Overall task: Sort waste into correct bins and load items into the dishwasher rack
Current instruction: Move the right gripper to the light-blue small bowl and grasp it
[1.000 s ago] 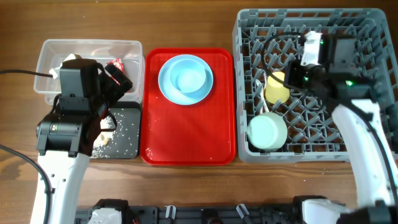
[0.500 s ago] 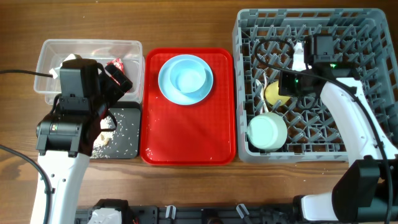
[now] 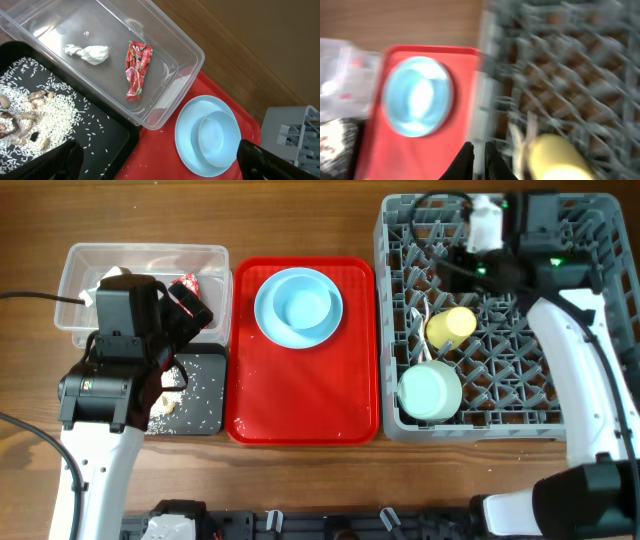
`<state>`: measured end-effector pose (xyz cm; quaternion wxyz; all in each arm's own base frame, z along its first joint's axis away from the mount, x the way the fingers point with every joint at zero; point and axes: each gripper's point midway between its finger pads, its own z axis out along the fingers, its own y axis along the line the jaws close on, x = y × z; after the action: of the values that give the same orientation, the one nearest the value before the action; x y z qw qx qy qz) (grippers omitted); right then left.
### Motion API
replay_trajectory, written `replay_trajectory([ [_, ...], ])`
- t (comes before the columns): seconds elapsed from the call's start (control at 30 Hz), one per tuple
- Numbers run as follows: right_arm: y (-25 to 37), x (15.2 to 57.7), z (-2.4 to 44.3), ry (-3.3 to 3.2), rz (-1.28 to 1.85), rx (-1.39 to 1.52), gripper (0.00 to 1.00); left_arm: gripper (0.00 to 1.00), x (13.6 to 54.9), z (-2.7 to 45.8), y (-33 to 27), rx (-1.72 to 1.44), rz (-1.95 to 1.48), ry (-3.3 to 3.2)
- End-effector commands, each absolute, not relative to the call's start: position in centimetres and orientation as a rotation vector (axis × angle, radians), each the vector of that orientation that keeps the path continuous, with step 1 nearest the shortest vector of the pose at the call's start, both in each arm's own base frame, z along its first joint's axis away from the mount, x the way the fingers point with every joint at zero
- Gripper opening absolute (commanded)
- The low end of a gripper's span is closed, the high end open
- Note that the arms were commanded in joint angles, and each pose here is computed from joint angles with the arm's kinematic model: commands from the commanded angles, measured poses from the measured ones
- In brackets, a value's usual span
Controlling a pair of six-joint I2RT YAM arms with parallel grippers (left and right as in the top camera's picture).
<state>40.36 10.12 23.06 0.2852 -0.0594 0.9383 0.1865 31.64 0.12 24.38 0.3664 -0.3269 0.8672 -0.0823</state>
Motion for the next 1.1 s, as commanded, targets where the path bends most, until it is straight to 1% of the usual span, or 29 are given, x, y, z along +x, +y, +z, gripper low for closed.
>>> replay_trajectory([
  [0.0,17.6,38.8,26.1,2.421,0.538,-0.416,0.15,1.00,31.8,25.0,0.2,-0.826,-0.217,2.217],
  [0.07,20.9,38.2,26.3,2.383,0.535,-0.508,0.19,1.00,31.8,25.0,0.2,-0.826,-0.217,2.217],
  [0.13,25.7,37.4,25.6,2.340,0.564,-0.636,0.28,1.00,31.8,25.0,0.2,-0.826,-0.217,2.217],
  [0.17,27.5,37.1,24.8,2.334,0.572,-0.680,0.29,1.00,31.8,25.0,0.2,-0.826,-0.217,2.217],
  [0.27,31.4,36.9,21.1,2.355,0.545,-0.773,0.29,1.00,31.8,25.0,0.2,-0.826,-0.217,2.217],
  [0.4,35.2,36.4,14.5,2.416,0.514,-0.903,0.33,1.00,31.8,25.0,0.2,-0.826,-0.217,2.217],
  [0.53,35.9,36.7,9.5,2.492,0.491,-0.928,0.34,1.00,31.8,25.0,0.2,-0.826,-0.217,2.217],
  [0.63,36.0,36.9,6.6,2.534,0.474,-0.939,0.34,1.00,31.8,25.0,0.2,-0.826,-0.217,2.217],
  [0.83,36.0,37.9,4.4,2.540,0.427,-0.925,0.34,1.00,31.8,25.0,0.2,-0.826,-0.217,2.217],
  [0.97,35.5,38.7,4.1,2.530,0.357,-0.901,0.34,1.00,31.8,25.0,0.2,-0.826,-0.217,2.217],
  [1.07,36.2,38.5,4.4,2.518,0.415,-0.911,0.33,1.00,31.8,25.0,0.2,-0.826,-0.217,2.217],
])
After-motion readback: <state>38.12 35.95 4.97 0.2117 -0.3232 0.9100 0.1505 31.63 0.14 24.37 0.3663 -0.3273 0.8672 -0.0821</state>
